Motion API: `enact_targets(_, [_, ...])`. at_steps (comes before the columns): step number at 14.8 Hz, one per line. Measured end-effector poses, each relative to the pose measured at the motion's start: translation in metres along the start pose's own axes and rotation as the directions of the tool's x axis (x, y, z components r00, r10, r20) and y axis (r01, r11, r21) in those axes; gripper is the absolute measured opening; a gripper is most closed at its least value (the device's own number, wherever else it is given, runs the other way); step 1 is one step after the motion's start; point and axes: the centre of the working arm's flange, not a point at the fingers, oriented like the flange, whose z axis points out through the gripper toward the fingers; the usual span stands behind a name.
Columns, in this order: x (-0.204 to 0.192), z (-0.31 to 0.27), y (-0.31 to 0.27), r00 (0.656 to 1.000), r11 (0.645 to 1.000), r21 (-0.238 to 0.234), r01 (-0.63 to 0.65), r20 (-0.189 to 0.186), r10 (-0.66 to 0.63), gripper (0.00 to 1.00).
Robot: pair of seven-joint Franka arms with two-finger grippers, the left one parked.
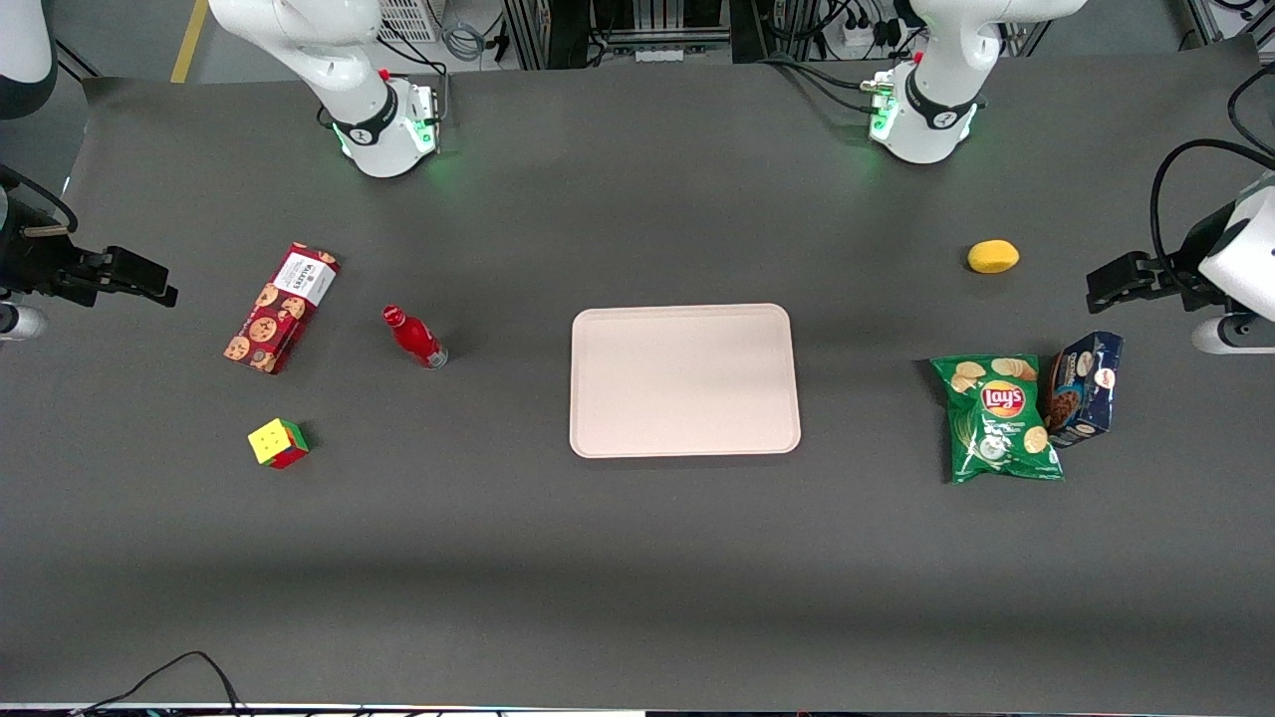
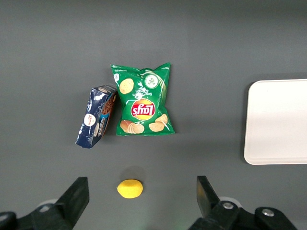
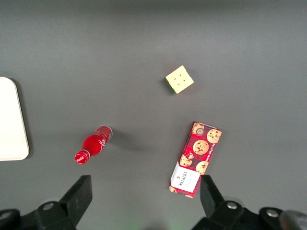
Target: Place coke bottle on tray
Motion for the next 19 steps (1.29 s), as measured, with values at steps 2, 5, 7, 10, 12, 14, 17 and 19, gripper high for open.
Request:
enact_targets(2, [0.0006, 0.0009, 0.0001, 1.000, 1.000, 0.000, 0.000, 0.002, 0.000, 1.00])
enact_targets(5, [0.0018, 0.0015, 0.0016, 1.000, 1.000, -0.002, -0.002, 0.002, 0.002, 1.00])
enact_targets(7, [0.0032, 0.0002, 0.0030, 1.000, 1.000, -0.002, -0.004, -0.001, 0.004, 1.00])
enact_targets(10, [0.0039, -0.0013, 0.0033, 1.000, 1.000, -0.002, -0.005, -0.005, 0.005, 1.00])
enact_targets(12, [0.0047, -0.0010, 0.0033, 1.000, 1.000, -0.002, -0.005, -0.004, 0.005, 1.00])
enact_targets(14, [0.0057, 0.0004, 0.0034, 1.000, 1.000, -0.002, -0.004, -0.002, 0.004, 1.00])
enact_targets(17, [0.0064, 0.0016, 0.0035, 1.000, 1.000, -0.002, -0.004, 0.001, 0.004, 1.00])
enact_targets(19, [0.0065, 0.0016, 0.0035, 1.000, 1.000, -0.002, -0.004, 0.001, 0.004, 1.00])
